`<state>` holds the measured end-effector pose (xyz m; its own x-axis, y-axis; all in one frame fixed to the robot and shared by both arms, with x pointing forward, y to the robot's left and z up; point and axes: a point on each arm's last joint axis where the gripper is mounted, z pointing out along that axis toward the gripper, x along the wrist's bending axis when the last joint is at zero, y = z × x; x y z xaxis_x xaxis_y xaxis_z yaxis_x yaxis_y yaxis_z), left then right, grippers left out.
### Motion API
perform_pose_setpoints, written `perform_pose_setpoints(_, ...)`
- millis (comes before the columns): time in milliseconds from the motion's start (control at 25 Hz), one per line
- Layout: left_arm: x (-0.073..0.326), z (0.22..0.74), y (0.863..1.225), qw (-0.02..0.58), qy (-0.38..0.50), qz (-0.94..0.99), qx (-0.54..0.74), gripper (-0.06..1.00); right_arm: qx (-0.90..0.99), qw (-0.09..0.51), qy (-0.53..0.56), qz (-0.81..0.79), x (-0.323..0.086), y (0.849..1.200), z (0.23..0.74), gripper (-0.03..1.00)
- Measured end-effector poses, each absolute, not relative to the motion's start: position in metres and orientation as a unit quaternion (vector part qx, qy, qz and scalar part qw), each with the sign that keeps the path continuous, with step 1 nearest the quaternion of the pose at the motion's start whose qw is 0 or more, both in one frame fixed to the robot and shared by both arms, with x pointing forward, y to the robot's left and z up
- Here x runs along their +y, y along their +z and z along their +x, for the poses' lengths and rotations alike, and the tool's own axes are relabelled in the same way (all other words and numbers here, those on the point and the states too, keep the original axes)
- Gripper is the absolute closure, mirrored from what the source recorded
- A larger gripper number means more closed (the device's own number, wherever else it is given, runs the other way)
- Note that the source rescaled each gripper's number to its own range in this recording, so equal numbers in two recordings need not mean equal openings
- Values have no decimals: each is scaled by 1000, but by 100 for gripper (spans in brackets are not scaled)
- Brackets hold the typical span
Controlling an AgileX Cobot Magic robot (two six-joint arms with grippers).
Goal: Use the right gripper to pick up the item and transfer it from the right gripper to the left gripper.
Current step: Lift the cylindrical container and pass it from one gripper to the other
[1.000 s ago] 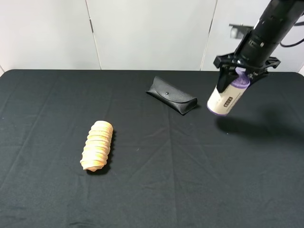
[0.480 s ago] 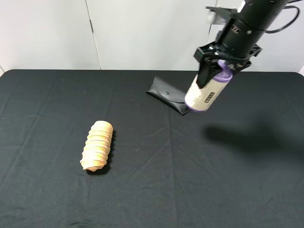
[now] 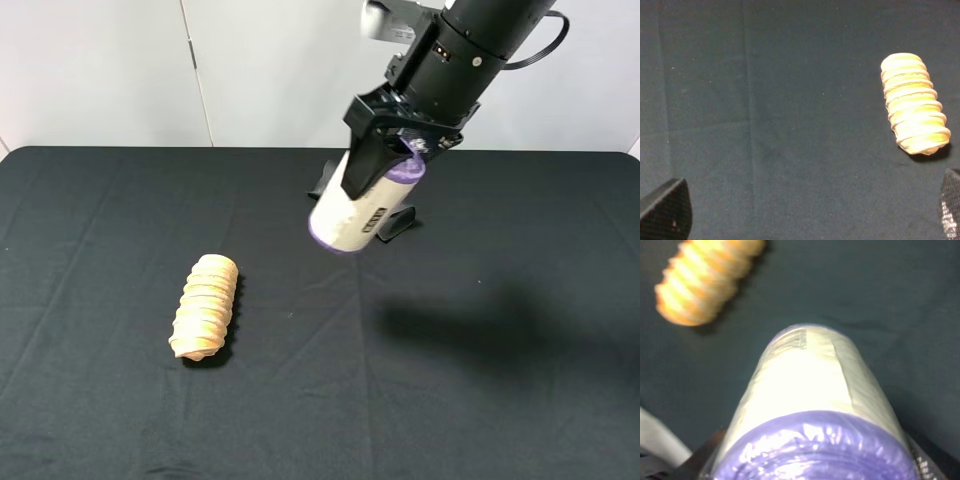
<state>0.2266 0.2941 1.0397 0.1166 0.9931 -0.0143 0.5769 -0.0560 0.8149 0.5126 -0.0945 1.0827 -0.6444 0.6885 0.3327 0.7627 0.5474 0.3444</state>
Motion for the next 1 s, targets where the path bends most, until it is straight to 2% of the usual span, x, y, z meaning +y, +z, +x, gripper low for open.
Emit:
perform_pose_setpoints(160,294,228,1041,354,307,657,590,-2,-876,102,-259,-393,-89,1089,510,90)
perform_pose_setpoints(600,294,228,1042,355,308,657,590,-2,-882,103,-304,-345,-83,1123,510,90)
perform_pose_setpoints(800,294,227,1043,356,310,656,589,-2,-884,113,-323,-318,-80,1126,508,90)
perform_pose_setpoints(1000,293,231,1060,353,308,663,583,-2,-890,109,-328,-298,-79,1126,507,90)
